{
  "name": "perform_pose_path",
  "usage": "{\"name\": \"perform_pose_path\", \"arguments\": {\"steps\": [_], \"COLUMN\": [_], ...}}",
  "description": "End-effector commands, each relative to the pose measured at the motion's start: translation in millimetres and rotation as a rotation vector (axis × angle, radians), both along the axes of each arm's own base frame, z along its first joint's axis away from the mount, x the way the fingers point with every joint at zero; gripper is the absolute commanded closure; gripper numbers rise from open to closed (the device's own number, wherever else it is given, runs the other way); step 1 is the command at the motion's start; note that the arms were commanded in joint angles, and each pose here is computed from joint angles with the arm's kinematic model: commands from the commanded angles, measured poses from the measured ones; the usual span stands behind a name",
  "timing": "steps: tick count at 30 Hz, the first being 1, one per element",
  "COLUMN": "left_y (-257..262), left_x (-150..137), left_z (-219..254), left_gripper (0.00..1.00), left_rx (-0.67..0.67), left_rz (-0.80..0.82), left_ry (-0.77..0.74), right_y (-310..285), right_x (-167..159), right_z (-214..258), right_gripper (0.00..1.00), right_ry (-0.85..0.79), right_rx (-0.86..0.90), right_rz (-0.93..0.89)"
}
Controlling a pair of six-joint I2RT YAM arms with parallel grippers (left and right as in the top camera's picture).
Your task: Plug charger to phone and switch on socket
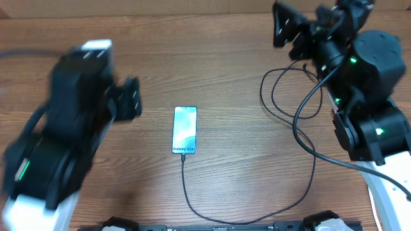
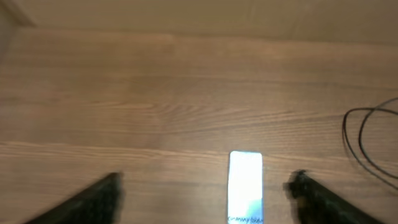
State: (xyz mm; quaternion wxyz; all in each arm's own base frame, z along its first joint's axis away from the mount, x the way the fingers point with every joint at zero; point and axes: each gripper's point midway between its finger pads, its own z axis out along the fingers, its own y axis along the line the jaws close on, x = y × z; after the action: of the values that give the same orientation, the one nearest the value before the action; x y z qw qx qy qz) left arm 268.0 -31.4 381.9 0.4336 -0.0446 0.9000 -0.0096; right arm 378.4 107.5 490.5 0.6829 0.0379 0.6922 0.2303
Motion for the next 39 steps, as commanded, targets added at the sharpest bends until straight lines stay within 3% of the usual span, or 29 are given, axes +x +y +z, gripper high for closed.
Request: {"name": "perform_pose_path", "arguments": {"steps": [1,4,7,12,20,26,33,39], "left_y": [14.0,27.8,33.3,33.7,41.4,71.1,81.2,80.3], "left_x": [-27.4,-57.4,-78.4,-88.3,-97.8,-126.9,-203.2,-262.2], "left_z": [9.4,18.3,18.6,12.2,9.6,20.2,37.1,28.0], "left_gripper": [0.0,0.0,0.0,0.0,0.0,0.01,0.0,0.0], "left_rx": [0.023,0.032,0.029,0.029,0.031,0.019,-0.01,-0.029], "left_rz": [0.031,0.058,0.057,0.046,0.077,0.245,0.326,0.326], "left_ry": [-0.036,-0.077,-0.084,-0.054,-0.051,-0.134,-0.362,-0.493], "right_y": [-13.2,-21.1,-37.3,-83.8,-120.0,-152.0,-158.5,-199.2], "right_x": [-34.0,-59.5,-81.6,-98.9,-108.1,-96.0,-42.7,-10.7], "right_z": [55.7,82.2,76.0,43.1,35.0,-11.9,-45.0,-92.3], "right_gripper": [0.0,0.0,0.0,0.0,0.0,0.0,0.0,0.0], "right_ry": [-0.187,-0.308,-0.289,-0.119,-0.091,-0.023,-0.012,0.138], "right_rx": [0.021,-0.078,-0.221,-0.294,-0.302,-0.224,-0.197,0.057], "right_rz": [-0.019,-0.047,-0.119,-0.332,-0.439,-0.495,-0.497,-0.717]}}
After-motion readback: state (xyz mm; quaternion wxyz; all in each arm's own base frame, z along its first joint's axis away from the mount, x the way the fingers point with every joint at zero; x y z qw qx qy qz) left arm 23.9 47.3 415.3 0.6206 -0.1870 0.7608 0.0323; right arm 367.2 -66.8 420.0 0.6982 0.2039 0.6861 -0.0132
